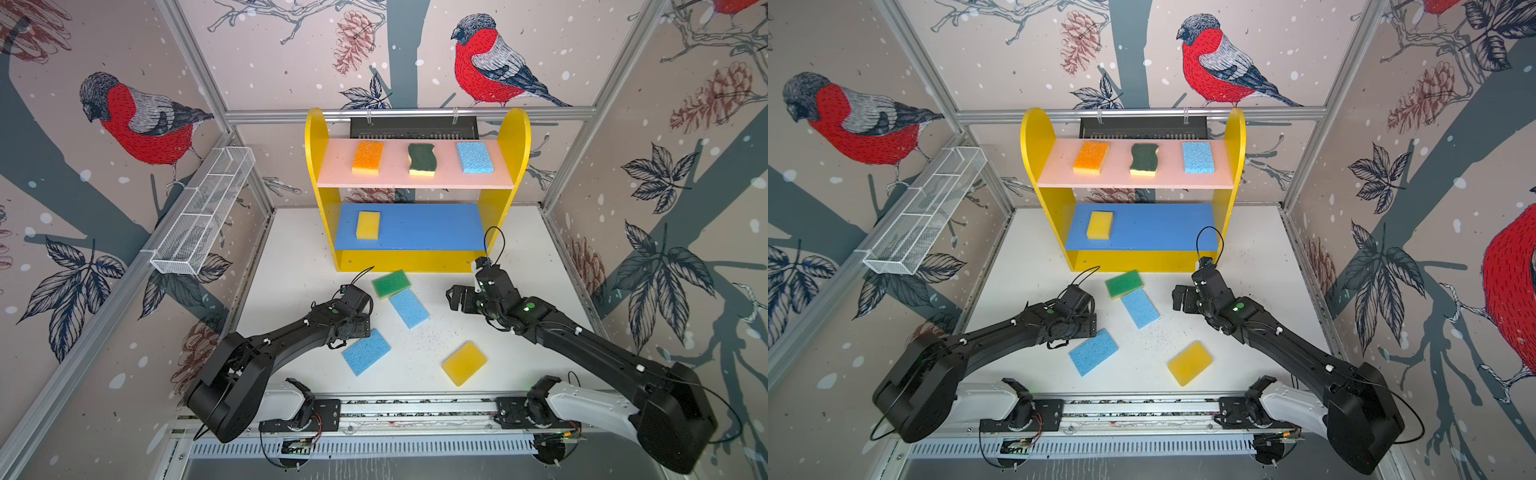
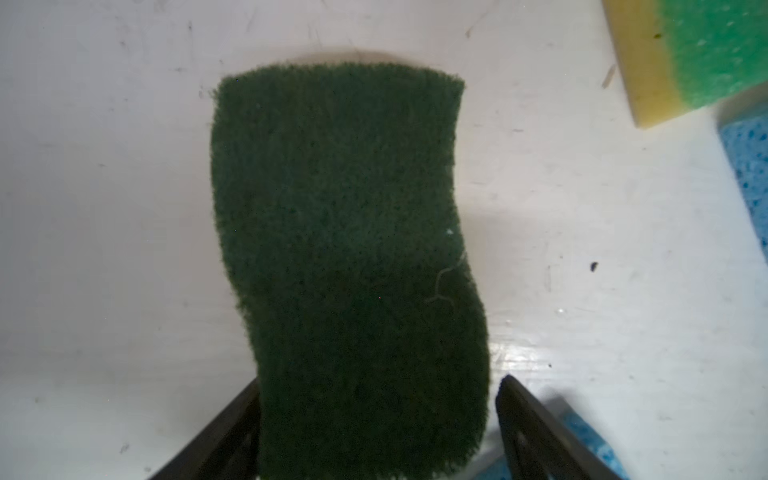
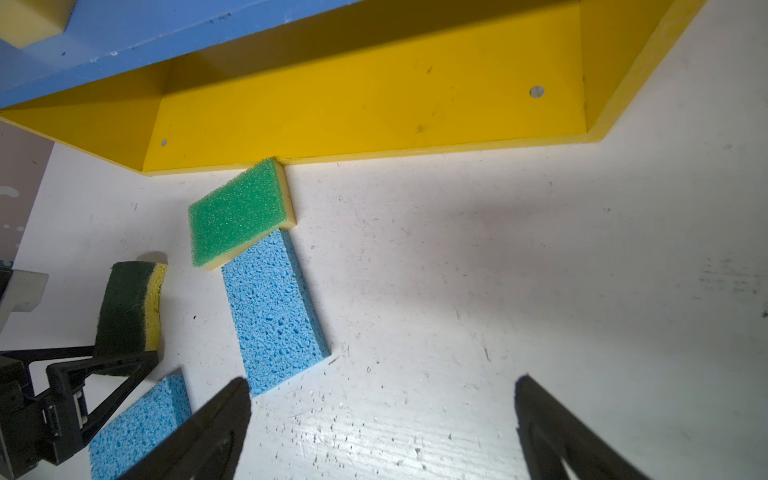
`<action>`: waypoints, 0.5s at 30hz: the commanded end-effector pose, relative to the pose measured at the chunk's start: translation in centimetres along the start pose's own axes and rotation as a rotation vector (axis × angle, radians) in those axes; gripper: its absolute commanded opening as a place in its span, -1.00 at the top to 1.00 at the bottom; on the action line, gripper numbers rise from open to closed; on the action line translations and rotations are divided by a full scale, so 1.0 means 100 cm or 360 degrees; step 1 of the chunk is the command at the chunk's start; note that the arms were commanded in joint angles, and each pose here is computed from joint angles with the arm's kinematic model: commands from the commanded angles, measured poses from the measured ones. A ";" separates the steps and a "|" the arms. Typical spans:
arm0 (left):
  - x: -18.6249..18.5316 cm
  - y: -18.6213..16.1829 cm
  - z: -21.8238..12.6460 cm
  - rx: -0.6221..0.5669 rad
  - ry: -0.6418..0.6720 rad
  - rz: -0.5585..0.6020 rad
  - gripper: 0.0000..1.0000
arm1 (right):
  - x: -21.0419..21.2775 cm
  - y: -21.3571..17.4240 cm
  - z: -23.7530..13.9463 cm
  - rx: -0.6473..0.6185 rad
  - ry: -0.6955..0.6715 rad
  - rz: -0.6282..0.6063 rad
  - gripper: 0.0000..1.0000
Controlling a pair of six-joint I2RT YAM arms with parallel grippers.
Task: Place and organize the cleaning sponges onto the shelf
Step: 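Close the left gripper on the dark green wavy sponge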
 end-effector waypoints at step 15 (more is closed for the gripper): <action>0.000 0.002 0.010 -0.0005 0.0134 0.0023 -0.54 | -0.007 -0.001 0.005 -0.0004 0.0023 -0.0015 -0.98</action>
Point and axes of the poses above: each gripper's point midway between its finger pads, its own z axis out along the fingers, its own x axis along the line the jaws close on, y = z × x, the point moved 7 cm from there along -z, back along the fingers, and after that the axes turned 10 degrees about -z, right-handed, at the moved point
